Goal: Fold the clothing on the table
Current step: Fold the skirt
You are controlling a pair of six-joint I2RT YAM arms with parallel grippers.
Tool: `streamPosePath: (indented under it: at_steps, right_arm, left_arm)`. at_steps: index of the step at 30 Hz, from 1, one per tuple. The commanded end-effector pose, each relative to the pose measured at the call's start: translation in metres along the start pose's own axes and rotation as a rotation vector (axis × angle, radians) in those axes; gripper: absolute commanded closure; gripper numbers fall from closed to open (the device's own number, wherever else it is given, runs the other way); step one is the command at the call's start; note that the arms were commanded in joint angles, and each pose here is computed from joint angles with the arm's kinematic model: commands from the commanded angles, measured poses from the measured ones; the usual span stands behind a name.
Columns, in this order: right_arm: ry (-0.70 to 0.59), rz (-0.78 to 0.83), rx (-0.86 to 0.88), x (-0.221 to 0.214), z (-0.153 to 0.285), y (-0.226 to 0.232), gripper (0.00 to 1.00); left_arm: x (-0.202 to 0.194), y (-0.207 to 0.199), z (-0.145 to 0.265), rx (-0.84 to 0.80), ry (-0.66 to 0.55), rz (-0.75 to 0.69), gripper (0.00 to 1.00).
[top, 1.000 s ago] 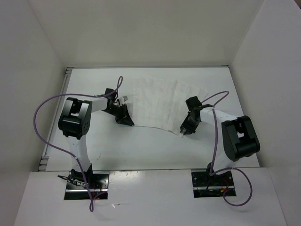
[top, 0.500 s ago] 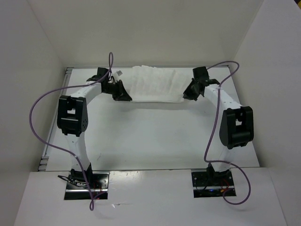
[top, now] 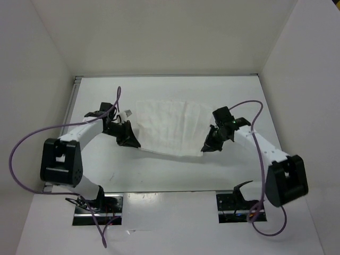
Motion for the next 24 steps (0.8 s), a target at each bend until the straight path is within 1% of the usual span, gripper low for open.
streamPosePath:
  at_steps: [1,2,4,6,8,9,10,11,12,14,15,16,17,18,19,20,21,22,24]
  right_arm:
    - [0.027,-0.011,0.037,-0.036,0.047,0.016,1.0]
    - [0.001,-0.029,0.067,-0.04,0.061,0.019,1.0]
    - [-0.027,-0.035,0.073,-0.04,0.079,0.022,1.0]
    - [-0.084,-0.035,0.091,-0.031,0.092,0.031,1.0]
    - [-0.127,-0.05,0.063,-0.011,0.089,0.026,1.0]
    - [-0.162,-0.028,0.062,0.0,0.092,0.027,1.0]
    - [-0.199,-0.04,0.035,0.013,0.091,0.023,1.0]
    - [-0.258,-0.03,0.038,0.028,0.094,0.026,1.0]
    - [-0.265,-0.019,0.012,0.038,0.086,0.027,1.0]
    - [-0.351,-0.026,-0.005,0.063,0.087,0.028,1.0]
    - [-0.354,-0.045,-0.029,0.074,0.079,0.024,1.0]
    - [-0.363,-0.043,-0.032,0.081,0.076,0.023,1.0]
    - [-0.406,-0.049,-0.028,0.094,0.077,0.024,1.0]
    - [-0.392,-0.064,-0.053,0.101,0.065,0.02,1.0]
    - [-0.402,-0.056,-0.061,0.107,0.063,0.02,1.0]
    - [-0.421,-0.055,-0.063,0.114,0.06,0.022,1.0]
    - [-0.392,-0.06,-0.079,0.118,0.047,0.02,1.0]
    - [-0.393,-0.06,-0.078,0.123,0.043,0.021,1.0]
    - [-0.393,-0.06,-0.078,0.129,0.033,0.02,1.0]
  left_arm:
    - [-0.038,-0.018,0.039,-0.018,-0.022,-0.072,1.0]
    - [-0.042,-0.02,0.046,0.009,-0.05,-0.08,1.0]
    - [-0.054,-0.034,0.064,-0.005,-0.093,-0.089,1.0]
    - [-0.052,-0.044,0.072,-0.009,-0.14,-0.1,1.0]
    - [-0.04,-0.054,0.076,-0.006,-0.193,-0.119,1.0]
    - [-0.029,-0.05,0.07,0.003,-0.187,-0.077,1.0]
    - [-0.016,-0.054,0.066,-0.02,-0.217,-0.093,1.0]
    - [-0.006,-0.053,0.064,-0.027,-0.234,-0.078,1.0]
    - [0.01,-0.048,0.057,-0.017,-0.244,-0.04,1.0]
    - [0.033,-0.053,0.048,-0.038,-0.282,-0.033,1.0]
    - [0.052,-0.054,0.04,-0.034,-0.301,-0.021,1.0]
    - [0.061,-0.056,0.037,-0.037,-0.303,-0.008,1.0]
    - [0.073,-0.052,0.026,-0.028,-0.288,0.022,1.0]
    - [0.086,-0.061,0.028,-0.045,-0.322,0.013,1.0]
    - [0.093,-0.063,0.026,-0.051,-0.328,0.015,1.0]
    - [0.104,-0.06,0.017,-0.044,-0.319,0.025,1.0]
    - [0.11,-0.061,0.015,-0.045,-0.32,0.024,1.0]
    - [0.12,-0.07,0.018,-0.058,-0.336,0.006,1.0]
    - [0.133,-0.065,0.008,-0.036,-0.324,0.028,1.0]
Point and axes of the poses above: each gripper's point midway between its finger pads, its own z axis back along the fingers, its own y axis along the line the jaws close on, x = y × z, the point moved 9 cm from there along z, back along the fingers, and after that the axes turned 15 degrees about z, right-handed, at the moved point
